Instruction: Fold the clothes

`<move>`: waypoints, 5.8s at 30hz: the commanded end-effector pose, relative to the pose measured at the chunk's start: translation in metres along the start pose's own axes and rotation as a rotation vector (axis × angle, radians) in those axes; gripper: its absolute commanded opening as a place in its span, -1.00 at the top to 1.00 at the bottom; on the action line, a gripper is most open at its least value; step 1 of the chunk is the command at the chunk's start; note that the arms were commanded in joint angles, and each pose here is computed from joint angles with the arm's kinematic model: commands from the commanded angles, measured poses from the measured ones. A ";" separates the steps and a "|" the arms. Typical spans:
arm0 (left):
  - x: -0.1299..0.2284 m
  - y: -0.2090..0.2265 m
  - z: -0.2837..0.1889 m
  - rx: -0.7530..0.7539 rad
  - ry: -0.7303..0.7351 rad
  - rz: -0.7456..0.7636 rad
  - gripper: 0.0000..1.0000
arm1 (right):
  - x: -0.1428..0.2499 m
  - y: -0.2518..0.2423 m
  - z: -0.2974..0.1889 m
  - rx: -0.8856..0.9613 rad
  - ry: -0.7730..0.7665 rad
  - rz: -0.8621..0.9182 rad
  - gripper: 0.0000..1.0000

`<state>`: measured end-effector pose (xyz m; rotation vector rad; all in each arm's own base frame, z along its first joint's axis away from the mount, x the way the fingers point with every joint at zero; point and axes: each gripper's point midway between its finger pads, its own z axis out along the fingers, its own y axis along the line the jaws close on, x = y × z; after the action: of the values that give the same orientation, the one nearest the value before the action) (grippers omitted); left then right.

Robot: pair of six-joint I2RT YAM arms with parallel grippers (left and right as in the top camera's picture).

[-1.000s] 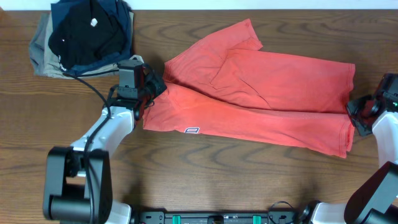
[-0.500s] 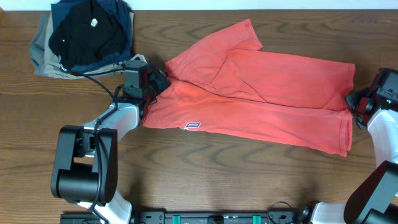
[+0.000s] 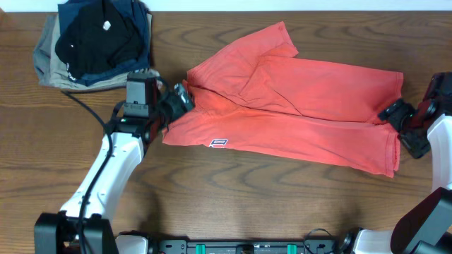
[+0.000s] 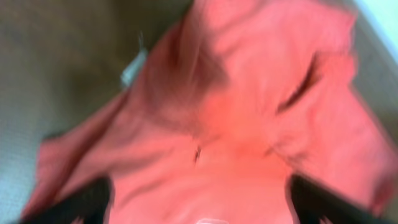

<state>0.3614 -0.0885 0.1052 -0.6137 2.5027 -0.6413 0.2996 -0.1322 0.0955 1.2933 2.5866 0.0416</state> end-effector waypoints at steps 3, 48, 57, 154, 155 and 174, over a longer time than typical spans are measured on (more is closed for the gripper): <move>0.042 0.013 0.020 -0.076 0.161 0.103 -0.18 | 0.038 0.009 0.020 -0.050 0.109 -0.069 -0.48; 0.133 0.125 -0.021 -0.570 0.550 -0.529 0.88 | 0.087 -0.048 0.068 0.264 0.125 -0.001 0.76; 0.144 0.115 -0.068 -0.447 0.407 -0.509 0.88 | 0.052 -0.057 0.040 0.309 0.087 0.063 0.74; -0.043 0.031 0.022 -0.061 -0.281 0.075 -0.96 | 0.104 0.048 0.034 -0.117 0.281 -0.361 -0.98; -0.042 0.031 0.022 -0.061 -0.278 0.075 -0.96 | 0.104 0.047 0.034 -0.116 0.282 -0.361 -0.98; 0.096 0.030 0.013 -0.089 0.251 0.049 -0.96 | 0.104 0.048 0.034 -0.117 0.282 -0.361 -0.99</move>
<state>0.2861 -0.1043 0.0525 -0.5409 2.7493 -0.5914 0.2798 -0.0250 0.0446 0.8598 2.9663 0.3288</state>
